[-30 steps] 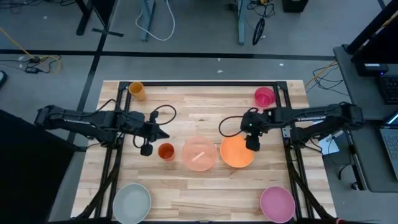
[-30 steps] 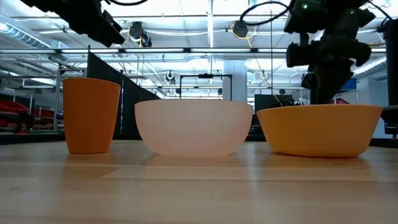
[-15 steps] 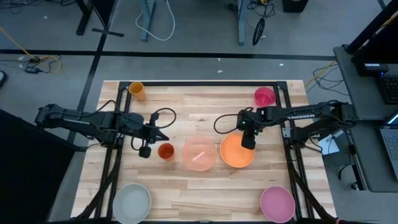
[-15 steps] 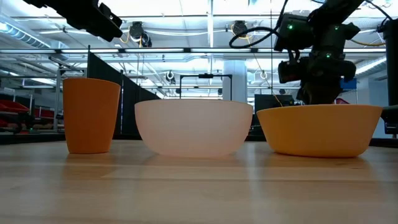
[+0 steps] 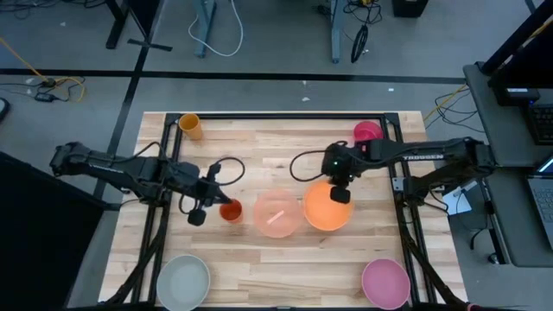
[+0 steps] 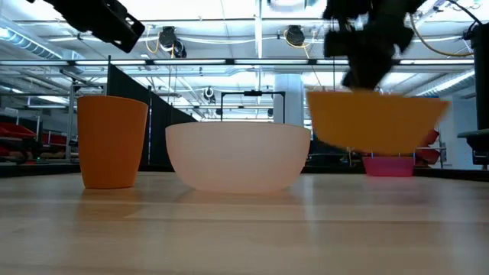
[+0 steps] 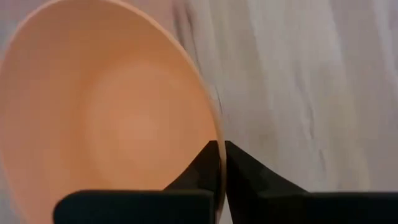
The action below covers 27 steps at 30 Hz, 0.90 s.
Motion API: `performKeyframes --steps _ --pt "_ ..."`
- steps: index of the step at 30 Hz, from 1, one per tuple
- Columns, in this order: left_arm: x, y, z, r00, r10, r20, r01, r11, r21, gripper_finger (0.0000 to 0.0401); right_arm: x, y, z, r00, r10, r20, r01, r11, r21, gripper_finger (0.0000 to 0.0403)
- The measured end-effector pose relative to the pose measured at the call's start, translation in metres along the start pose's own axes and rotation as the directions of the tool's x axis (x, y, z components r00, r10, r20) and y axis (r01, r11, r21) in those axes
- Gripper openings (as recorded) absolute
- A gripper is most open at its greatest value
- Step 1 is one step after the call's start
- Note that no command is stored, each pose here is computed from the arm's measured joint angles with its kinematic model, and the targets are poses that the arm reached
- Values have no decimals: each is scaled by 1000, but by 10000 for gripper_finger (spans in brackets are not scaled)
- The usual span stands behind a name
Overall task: Nest bowls inside each other
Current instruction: Stack the orange bowl on top of the light orange bowl
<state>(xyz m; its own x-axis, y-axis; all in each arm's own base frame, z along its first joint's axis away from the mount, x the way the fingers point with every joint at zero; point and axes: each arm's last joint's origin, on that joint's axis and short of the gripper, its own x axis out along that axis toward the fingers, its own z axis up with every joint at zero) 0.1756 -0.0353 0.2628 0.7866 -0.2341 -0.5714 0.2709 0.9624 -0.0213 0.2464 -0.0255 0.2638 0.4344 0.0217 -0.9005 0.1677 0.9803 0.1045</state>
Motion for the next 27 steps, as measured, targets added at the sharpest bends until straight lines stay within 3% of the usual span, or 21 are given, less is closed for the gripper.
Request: performKeyframes --steps 4,7,15,22,27 --pt "1 -14 0 998 -63 -5 63 998 -24 0 -28 20 25 992 43 120 -35 997 -65 0" --pt "0 -26 -1 993 -117 -9 117 993 -27 0 -33 35 39 985 54 166 -36 993 -112 0" --pt "-11 -52 12 982 -186 30 187 982 -16 0 17 56 73 990 72 121 -44 975 -216 0" --pt "-28 -66 27 985 -163 58 161 986 35 0 48 44 110 994 54 98 -28 968 -251 0" --pt "-30 -72 26 985 -164 54 161 985 55 0 55 31 129 991 103 87 -78 964 -253 0"
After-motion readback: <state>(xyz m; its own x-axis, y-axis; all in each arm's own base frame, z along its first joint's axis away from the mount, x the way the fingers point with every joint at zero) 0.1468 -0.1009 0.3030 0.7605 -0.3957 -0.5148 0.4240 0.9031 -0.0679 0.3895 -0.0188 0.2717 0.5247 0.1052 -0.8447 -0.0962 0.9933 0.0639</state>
